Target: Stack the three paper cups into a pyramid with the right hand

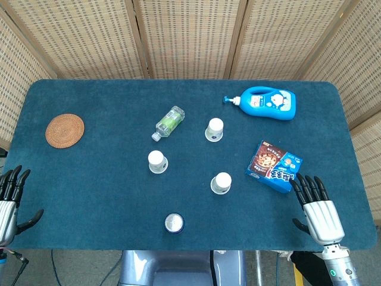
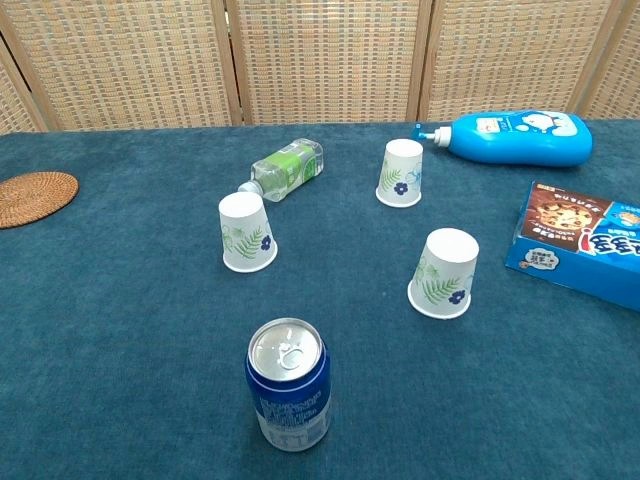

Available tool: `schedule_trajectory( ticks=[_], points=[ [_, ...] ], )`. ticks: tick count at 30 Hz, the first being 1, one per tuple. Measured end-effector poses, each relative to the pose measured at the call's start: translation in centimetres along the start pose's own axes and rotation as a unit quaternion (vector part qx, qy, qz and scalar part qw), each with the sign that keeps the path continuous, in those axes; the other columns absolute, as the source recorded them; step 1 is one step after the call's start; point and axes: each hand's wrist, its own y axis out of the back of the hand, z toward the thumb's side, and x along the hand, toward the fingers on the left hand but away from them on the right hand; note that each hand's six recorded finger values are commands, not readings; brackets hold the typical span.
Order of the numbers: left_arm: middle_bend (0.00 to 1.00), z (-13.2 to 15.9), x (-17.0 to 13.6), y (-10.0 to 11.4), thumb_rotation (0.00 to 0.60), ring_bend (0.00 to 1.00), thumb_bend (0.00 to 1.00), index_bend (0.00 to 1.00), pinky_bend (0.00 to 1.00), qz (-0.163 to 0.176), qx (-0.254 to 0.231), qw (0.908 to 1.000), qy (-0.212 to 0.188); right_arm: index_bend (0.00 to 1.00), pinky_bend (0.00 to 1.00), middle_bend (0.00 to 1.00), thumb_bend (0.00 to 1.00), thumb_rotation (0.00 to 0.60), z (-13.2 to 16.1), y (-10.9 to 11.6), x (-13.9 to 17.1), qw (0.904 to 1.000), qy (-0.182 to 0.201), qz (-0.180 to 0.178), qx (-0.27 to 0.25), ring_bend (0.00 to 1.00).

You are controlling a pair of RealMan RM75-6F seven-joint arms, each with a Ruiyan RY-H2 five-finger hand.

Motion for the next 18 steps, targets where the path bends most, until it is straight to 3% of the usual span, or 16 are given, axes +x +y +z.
schedule_trajectory(
  ticks=[18],
  points=[
    [0.0,-0.19,-0.05,0.29,0.6,0.0,0.24,0.0,0.07,0.004,-0.001,1.0,0.002,0.09,0.05,0.0,0.12,0.6,0.13,-0.13,0.0,1.0,0.0,0.002,0.001,0.0]
  ],
)
